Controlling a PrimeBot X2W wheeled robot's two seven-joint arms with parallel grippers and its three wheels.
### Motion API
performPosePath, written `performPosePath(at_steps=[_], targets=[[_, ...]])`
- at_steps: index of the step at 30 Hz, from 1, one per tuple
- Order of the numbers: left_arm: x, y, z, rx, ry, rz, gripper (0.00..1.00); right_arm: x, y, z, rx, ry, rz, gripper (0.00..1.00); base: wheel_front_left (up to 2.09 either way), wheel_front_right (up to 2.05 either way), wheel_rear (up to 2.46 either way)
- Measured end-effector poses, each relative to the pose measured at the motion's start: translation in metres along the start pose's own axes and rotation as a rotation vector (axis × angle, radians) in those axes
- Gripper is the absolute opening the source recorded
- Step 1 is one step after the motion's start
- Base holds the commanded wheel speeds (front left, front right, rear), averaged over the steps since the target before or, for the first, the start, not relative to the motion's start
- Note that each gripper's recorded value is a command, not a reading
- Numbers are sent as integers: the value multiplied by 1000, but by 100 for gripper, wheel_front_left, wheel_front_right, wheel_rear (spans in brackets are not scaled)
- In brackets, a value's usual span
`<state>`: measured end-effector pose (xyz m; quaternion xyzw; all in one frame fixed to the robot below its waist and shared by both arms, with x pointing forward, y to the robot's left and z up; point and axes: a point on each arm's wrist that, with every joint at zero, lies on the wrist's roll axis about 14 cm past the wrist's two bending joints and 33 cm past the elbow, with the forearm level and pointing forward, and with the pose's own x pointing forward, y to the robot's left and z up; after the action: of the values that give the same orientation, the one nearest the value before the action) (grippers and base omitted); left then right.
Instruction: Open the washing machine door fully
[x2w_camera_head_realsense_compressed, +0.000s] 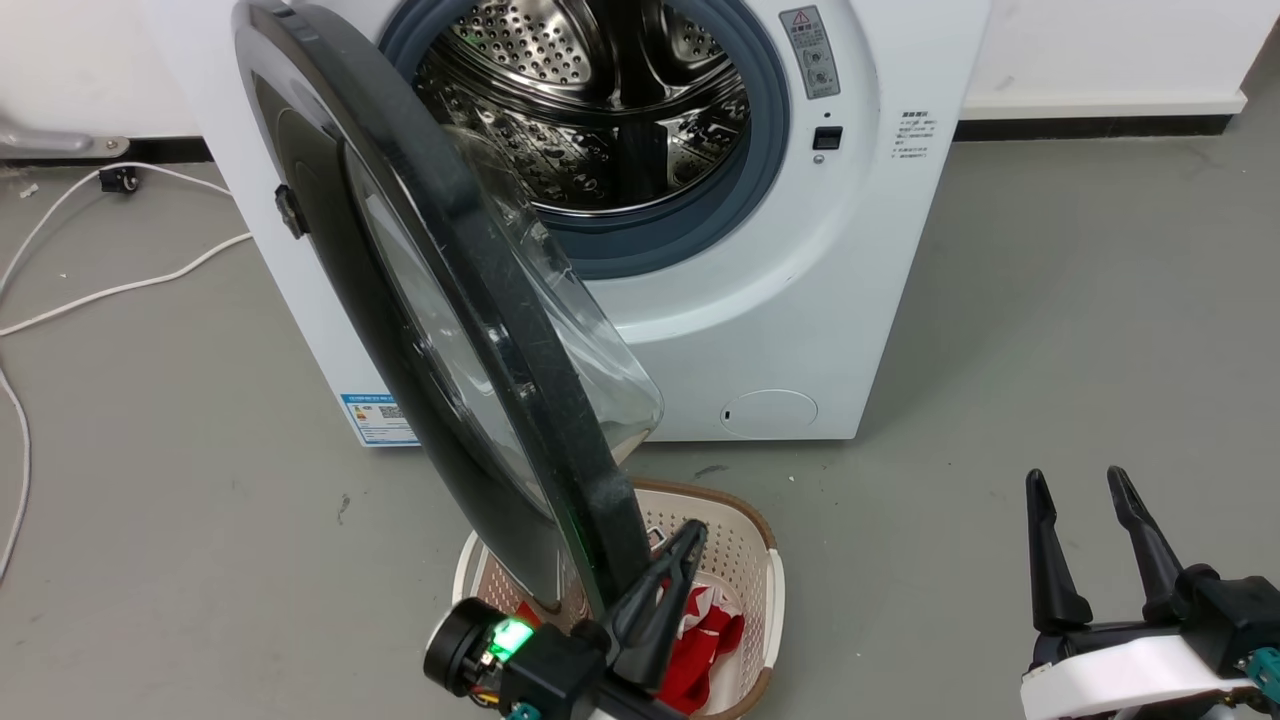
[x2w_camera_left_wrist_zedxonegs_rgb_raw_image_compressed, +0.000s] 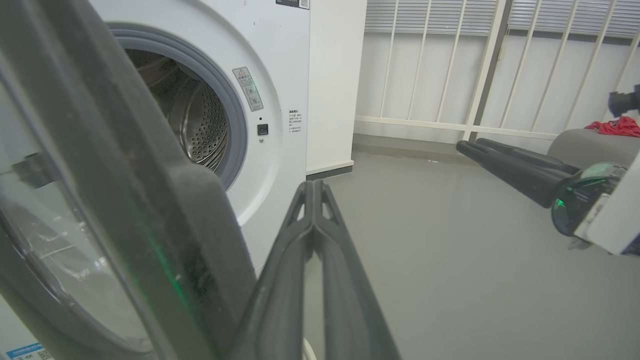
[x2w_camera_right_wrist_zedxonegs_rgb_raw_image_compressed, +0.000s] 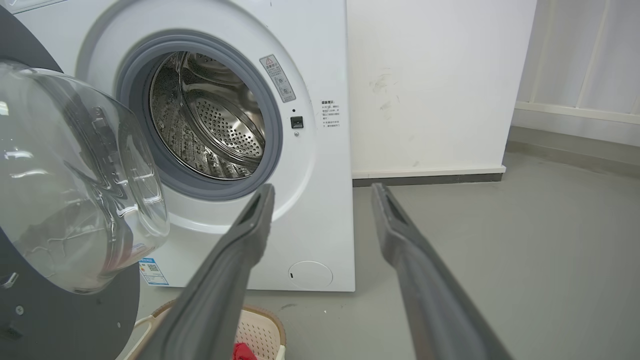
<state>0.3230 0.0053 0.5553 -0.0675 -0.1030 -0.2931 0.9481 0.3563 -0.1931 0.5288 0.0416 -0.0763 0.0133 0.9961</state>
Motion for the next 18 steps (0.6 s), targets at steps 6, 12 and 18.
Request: performPosePath(at_steps=[6, 12, 18], targets=[[10, 13, -8, 2, 20, 26, 0, 0, -2, -2, 1, 10, -7, 100, 0, 0, 0], [14, 21, -10, -1, 23, 51, 0, -1, -3, -4, 1, 17, -9, 100, 0, 0, 0], [15, 27, -7, 1, 11, 75, 0, 0, -1, -5, 10, 20, -6, 100, 0, 0, 0]])
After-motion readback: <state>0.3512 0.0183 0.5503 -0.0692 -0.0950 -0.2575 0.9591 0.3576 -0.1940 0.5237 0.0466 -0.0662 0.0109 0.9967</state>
